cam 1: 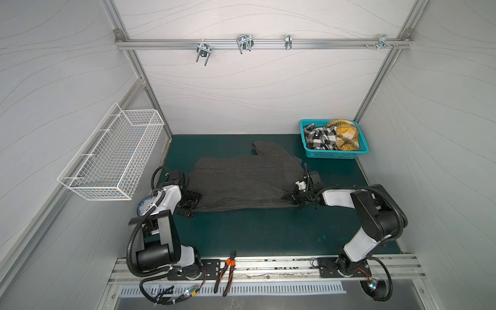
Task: Fold and stack the long sleeve shirts
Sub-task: 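Place the cuff along the shirt's near edge with the left gripper while the right holds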
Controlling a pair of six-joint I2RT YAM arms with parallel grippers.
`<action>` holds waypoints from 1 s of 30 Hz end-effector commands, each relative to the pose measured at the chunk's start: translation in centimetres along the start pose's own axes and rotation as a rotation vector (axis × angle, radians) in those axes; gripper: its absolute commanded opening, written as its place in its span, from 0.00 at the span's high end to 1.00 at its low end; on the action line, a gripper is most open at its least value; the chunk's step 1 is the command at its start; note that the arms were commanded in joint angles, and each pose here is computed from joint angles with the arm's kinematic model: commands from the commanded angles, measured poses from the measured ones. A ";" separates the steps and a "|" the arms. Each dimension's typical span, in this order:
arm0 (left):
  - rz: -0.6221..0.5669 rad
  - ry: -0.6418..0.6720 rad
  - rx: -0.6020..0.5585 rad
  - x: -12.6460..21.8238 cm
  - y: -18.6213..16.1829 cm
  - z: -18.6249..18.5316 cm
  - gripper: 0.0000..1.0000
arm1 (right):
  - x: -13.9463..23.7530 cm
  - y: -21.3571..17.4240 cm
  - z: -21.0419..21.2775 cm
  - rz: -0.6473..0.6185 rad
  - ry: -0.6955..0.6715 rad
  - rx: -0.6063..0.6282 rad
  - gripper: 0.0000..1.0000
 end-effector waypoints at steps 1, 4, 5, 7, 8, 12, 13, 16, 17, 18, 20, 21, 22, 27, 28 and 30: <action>-0.041 0.044 -0.018 -0.5 1.8 -0.2 0.38 | 1.3 -0.6 0.4 -0.002 -0.035 0.016 1.00; -0.030 0.069 -0.032 -1.4 1.9 0.1 0.49 | 1.8 -0.4 0.2 -0.001 -0.038 0.017 1.00; -0.032 0.074 -0.037 -1.6 2.0 0.2 0.55 | 2.0 -0.2 0.1 -0.004 -0.037 0.012 1.00; -0.043 0.083 -0.046 -1.9 2.2 0.4 0.65 | 2.4 0.2 -0.5 -0.019 -0.045 0.002 1.00; -0.044 0.091 -0.052 -2.0 2.2 0.5 0.70 | 2.5 0.4 -0.7 -0.024 -0.050 0.002 1.00; -0.011 0.122 -0.065 -2.9 2.3 1.2 1.00 | 2.3 0.7 -2.2 -0.029 -0.084 -0.010 1.00; -0.010 0.124 -0.066 -2.9 2.4 1.2 1.00 | 2.3 0.9 -2.6 -0.036 -0.093 -0.016 1.00; -0.023 0.131 -0.082 -2.8 2.9 1.2 1.00 | 2.4 1.7 -3.7 -0.069 -0.118 -0.026 1.00; -0.023 0.135 -0.089 -2.9 2.9 1.2 1.00 | 2.3 1.8 -3.8 -0.068 -0.123 -0.024 1.00; -0.020 0.137 -0.093 -3.0 2.9 1.2 1.00 | 2.1 1.8 -3.9 -0.060 -0.128 -0.022 1.00; -0.002 0.137 -0.095 -3.3 2.6 1.3 1.00 | 1.7 1.8 -4.0 -0.040 -0.144 -0.024 1.00; 0.010 0.131 -0.095 -3.5 2.4 1.2 1.00 | 1.5 1.7 -3.9 -0.028 -0.146 -0.023 0.91; 0.017 0.128 -0.095 -3.5 2.2 1.2 0.98 | 1.6 1.7 -3.7 -0.018 -0.145 -0.016 0.75; -0.039 0.128 -0.120 -1.4 2.7 1.1 0.71 | 5.7 1.5 -0.4 -0.020 -0.076 0.074 0.44; -0.058 0.133 -0.135 -0.5 3.0 1.0 0.68 | 6.9 1.2 0.0 -0.027 -0.077 0.088 0.42; -0.104 0.139 -0.168 2.0 3.6 0.4 0.61 | 9.4 0.6 0.9 -0.071 -0.096 0.143 0.38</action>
Point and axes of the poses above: each gripper's point midway between its finger pads, its own x axis back along the fingers, its own z axis along the line the jaws close on, y = z × x, the point moved 1 cm from there along x, back along the fingers, and after that the axes turned 15 degrees about -x, right-handed, at the moved point
